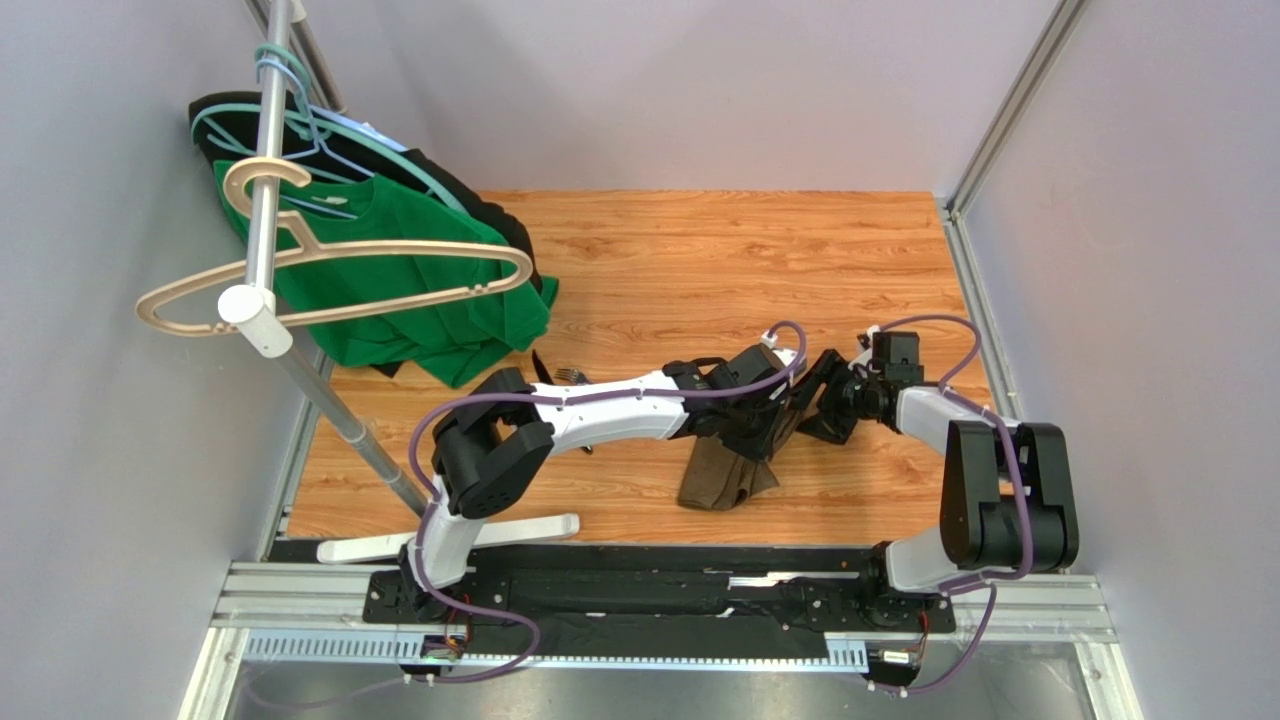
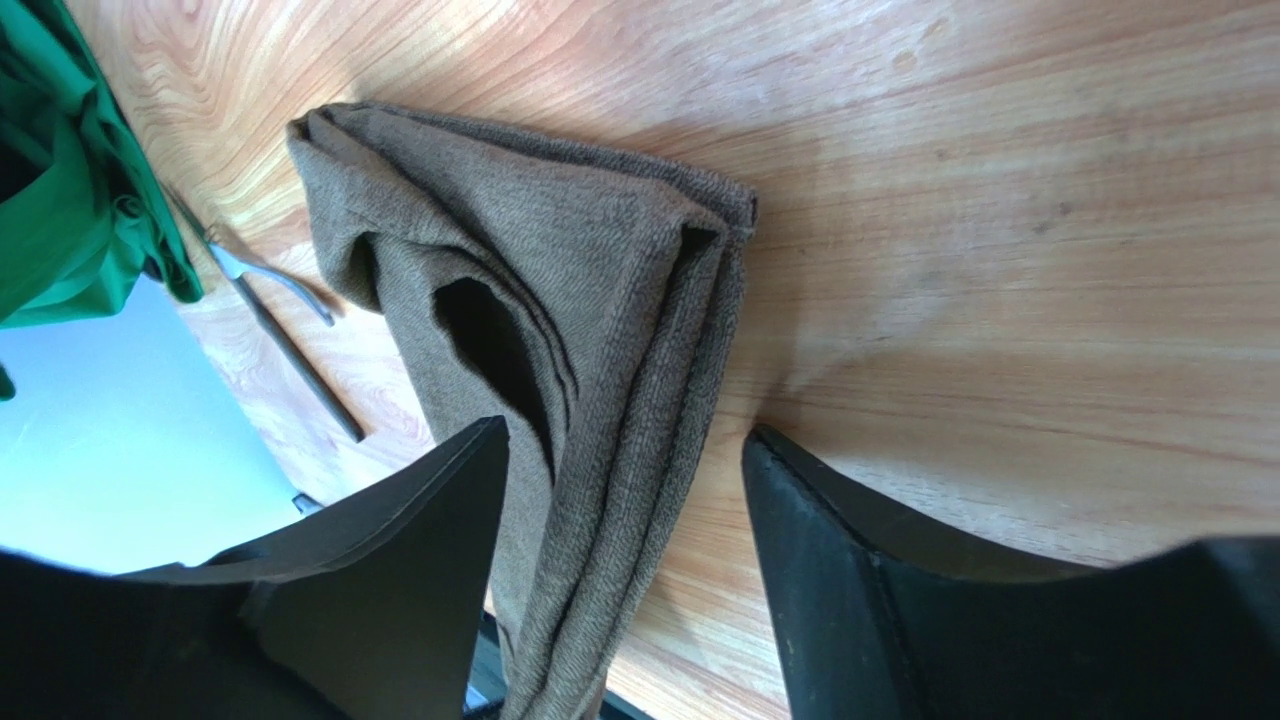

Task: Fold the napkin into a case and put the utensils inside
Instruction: Pick up the 2/3-rectangle-folded napkin from the center of the board.

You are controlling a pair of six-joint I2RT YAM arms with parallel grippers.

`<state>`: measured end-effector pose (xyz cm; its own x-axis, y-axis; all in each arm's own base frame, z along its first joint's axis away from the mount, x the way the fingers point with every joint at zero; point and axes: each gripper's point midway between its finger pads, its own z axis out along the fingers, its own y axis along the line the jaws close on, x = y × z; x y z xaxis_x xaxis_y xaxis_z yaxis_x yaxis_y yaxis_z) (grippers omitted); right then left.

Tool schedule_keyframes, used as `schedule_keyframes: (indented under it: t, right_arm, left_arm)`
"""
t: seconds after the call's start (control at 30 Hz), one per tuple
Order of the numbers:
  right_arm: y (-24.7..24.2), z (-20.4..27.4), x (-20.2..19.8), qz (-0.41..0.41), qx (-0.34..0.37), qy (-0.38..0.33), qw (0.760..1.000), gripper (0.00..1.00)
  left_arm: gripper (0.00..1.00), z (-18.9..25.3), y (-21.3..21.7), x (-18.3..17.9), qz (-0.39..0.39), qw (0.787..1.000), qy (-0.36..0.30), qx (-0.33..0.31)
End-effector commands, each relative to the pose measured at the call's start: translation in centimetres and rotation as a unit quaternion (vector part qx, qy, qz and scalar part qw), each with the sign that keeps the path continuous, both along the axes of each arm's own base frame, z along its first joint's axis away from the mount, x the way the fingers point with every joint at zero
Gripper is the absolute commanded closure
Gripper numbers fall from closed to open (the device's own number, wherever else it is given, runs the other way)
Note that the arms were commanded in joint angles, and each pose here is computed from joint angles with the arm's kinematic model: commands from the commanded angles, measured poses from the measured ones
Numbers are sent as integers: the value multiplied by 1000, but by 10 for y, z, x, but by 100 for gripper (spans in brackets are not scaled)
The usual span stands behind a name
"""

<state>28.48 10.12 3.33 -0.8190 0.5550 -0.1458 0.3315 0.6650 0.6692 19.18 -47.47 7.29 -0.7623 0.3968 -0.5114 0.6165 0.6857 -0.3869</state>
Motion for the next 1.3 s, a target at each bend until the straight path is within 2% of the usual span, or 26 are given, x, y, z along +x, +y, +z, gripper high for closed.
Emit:
schedule_keyframes:
  t: [0.0,0.27,0.37,0.53,0.57,0.63,0.67,0.87,1.03,1.2,1.27]
  right_arm:
    - [-7,-7,8,-4,-42,2,999,37]
    - [8,-14,12,22,-68,4,997,39]
    - [3,-14,17,24,-99,5,995,46]
    - [-14,-12,21,35,-182,12,983,73]
    - [-17,-5,28,35,-197,4,980,84]
    - [-26,-4,26,37,-237,13,971,93]
    - [-29,2,31,39,-250,6,967,100]
    - [-42,8,28,38,-321,16,946,100]
    - [-54,18,28,44,-391,29,919,100]
    - [-36,21,24,54,-369,57,926,100]
    - [-27,21,22,50,-349,83,932,100]
  left_arm:
    - [100,29,-20,-5,-16,998,2,-67]
    - [100,31,-26,-7,-20,996,6,-88]
    - [100,33,-29,-6,-20,995,3,-99]
    - [100,28,-32,-10,-24,992,16,-124]
    - [100,30,-35,-10,-27,990,18,-138]
    - [100,21,-32,-13,-22,989,33,-142]
    - [100,25,-37,-14,-29,986,32,-163]
    - [100,26,-38,-20,-45,977,52,-200]
    - [100,28,-31,-20,-54,977,32,-204]
    - [99,11,-24,-16,-66,983,6,-173]
    - [94,11,-24,-10,-62,984,-12,-164]
